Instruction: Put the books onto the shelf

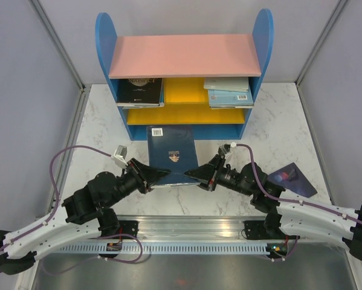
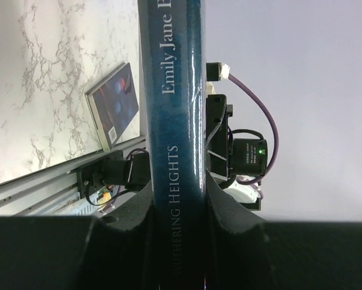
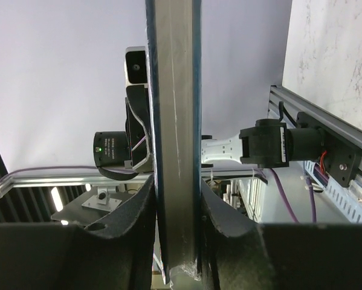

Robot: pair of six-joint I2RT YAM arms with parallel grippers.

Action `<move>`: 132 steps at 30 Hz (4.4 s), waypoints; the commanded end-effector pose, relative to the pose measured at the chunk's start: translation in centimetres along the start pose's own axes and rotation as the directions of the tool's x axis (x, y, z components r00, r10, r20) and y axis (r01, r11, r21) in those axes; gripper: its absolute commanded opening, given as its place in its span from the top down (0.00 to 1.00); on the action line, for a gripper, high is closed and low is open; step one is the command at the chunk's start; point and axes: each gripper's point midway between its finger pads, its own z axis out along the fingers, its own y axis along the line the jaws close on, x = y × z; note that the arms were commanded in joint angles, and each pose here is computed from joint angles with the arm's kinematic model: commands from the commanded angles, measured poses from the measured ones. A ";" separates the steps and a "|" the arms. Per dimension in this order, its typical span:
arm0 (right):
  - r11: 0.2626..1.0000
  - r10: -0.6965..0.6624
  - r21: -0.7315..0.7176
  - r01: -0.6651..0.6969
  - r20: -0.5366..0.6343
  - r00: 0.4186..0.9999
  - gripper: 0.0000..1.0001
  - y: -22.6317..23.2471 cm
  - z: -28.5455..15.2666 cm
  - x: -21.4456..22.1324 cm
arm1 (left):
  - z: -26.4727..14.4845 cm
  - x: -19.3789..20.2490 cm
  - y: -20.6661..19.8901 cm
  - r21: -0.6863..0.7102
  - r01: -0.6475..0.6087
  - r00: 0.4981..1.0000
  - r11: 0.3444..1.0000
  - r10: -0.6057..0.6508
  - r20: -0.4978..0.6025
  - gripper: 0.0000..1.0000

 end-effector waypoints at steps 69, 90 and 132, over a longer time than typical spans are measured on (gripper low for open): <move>0.952 -0.139 -0.230 0.203 0.268 0.953 1.00 19.6 18.3 -15.9 | -17.8 -8.2 -3.3 -0.004 -0.184 0.959 0.983 0.181 0.219 0.01; 0.988 -0.081 -0.110 0.110 0.240 0.967 0.44 13.1 18.4 -16.4 | -17.5 -8.2 -2.3 -0.025 -0.165 0.960 0.986 0.166 0.223 0.01; 0.993 -0.094 -0.066 0.101 0.112 0.989 1.00 12.6 17.0 -13.1 | -16.3 -8.1 -0.9 -0.073 -0.144 0.961 0.987 0.157 0.229 0.02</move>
